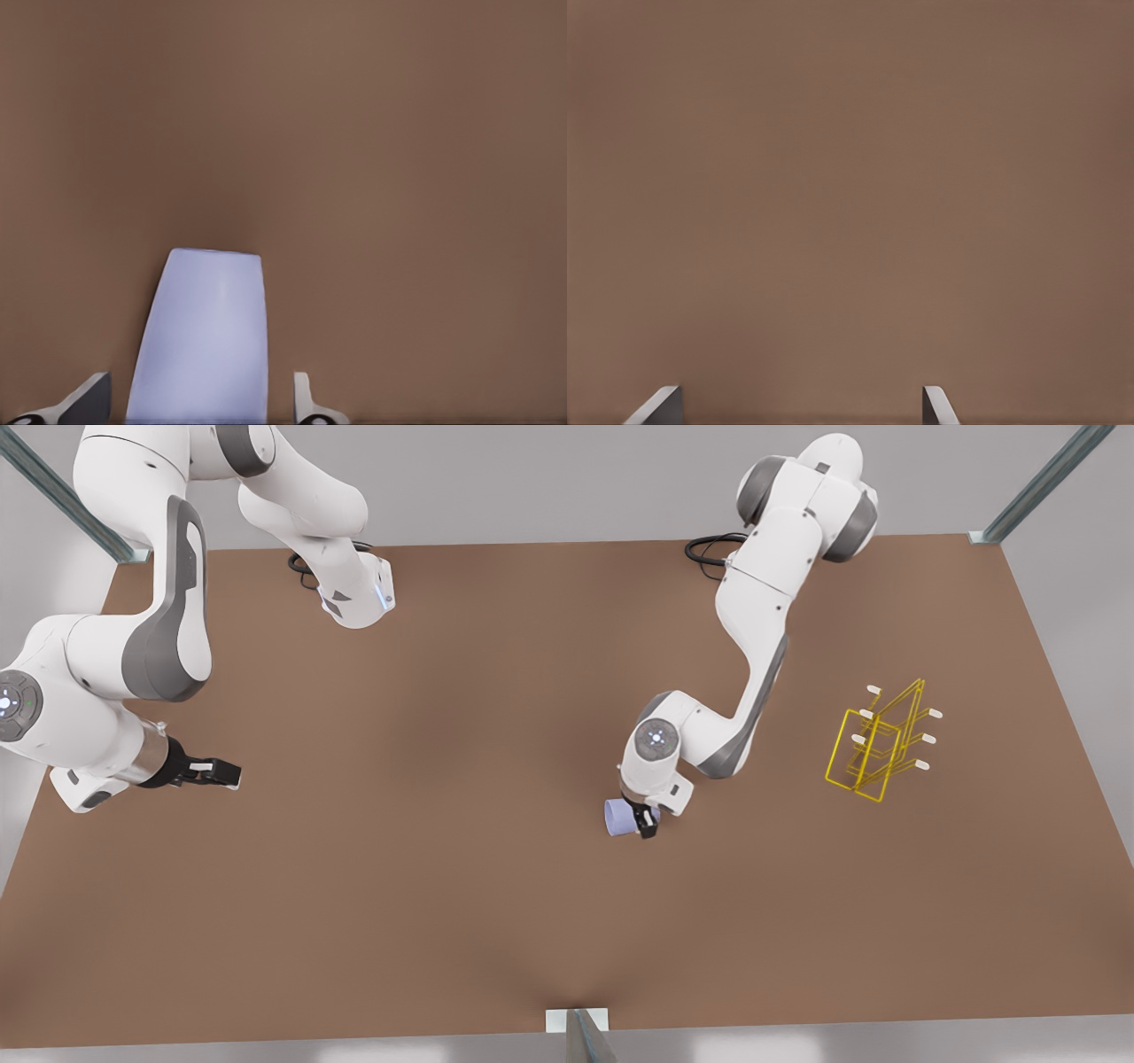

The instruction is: Place the cup on the cup holder

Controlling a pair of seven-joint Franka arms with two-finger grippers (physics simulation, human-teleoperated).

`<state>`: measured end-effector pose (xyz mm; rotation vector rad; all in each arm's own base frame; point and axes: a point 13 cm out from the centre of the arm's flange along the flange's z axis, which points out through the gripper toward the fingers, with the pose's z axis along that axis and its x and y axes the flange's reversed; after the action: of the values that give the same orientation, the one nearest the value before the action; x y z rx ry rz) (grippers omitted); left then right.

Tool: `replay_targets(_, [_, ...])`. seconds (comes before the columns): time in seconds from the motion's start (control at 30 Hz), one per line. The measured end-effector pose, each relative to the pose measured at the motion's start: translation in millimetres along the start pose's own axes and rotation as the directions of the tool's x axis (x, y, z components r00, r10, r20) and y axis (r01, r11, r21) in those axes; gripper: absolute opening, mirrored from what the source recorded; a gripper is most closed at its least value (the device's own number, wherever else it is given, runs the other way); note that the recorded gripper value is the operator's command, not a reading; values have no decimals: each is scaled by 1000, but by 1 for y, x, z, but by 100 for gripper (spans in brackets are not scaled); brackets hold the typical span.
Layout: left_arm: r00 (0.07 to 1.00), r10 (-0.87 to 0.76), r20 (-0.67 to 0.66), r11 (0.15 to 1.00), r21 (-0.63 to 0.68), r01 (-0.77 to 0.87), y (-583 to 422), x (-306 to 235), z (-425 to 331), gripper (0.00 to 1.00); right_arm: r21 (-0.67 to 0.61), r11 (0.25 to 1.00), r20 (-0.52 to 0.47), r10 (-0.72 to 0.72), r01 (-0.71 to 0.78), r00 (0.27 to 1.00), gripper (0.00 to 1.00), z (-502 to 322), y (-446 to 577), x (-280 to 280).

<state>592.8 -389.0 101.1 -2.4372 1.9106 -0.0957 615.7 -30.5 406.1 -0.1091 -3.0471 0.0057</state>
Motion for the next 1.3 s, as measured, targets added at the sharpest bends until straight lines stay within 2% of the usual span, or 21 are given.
replay_targets(0.9, [1000, 18, -3, 1000, 10, -18, 21, 23, 52, 100, 0, 999, -18, -36, 36, 999, 100, 4, 3, 3])
replay_targets(0.93, [1000, 20, -4, 1000, 13, -20, 20, 25, 52, 92, 0, 999, -18, -36, 36, 999, 100, 4, 3, 3])
replay_targets(0.97, [1000, 20, -6, 1000, 15, -20, 19, 26, 52, 71, 0, 999, -18, -37, 37, 999, 100, 4, 4, 3])
replay_targets(1.0, [1000, 20, -10, 1000, 17, -20, 17, 27, 51, 68, 1, 999, -18, -38, 38, 999, 100, 4, 4, 3])
replay_targets(1.17, [999, 31, -28, 999, 35, -30, 7, 34, 36, 69, 0, 999, -19, -42, 42, 999, 100, 5, 5, 3])
replay_targets(1.3, [998, 62, -32, 995, 80, -59, -11, 42, -5, 70, 0, 999, -20, -43, 43, 999, 100, 5, 5, 3])
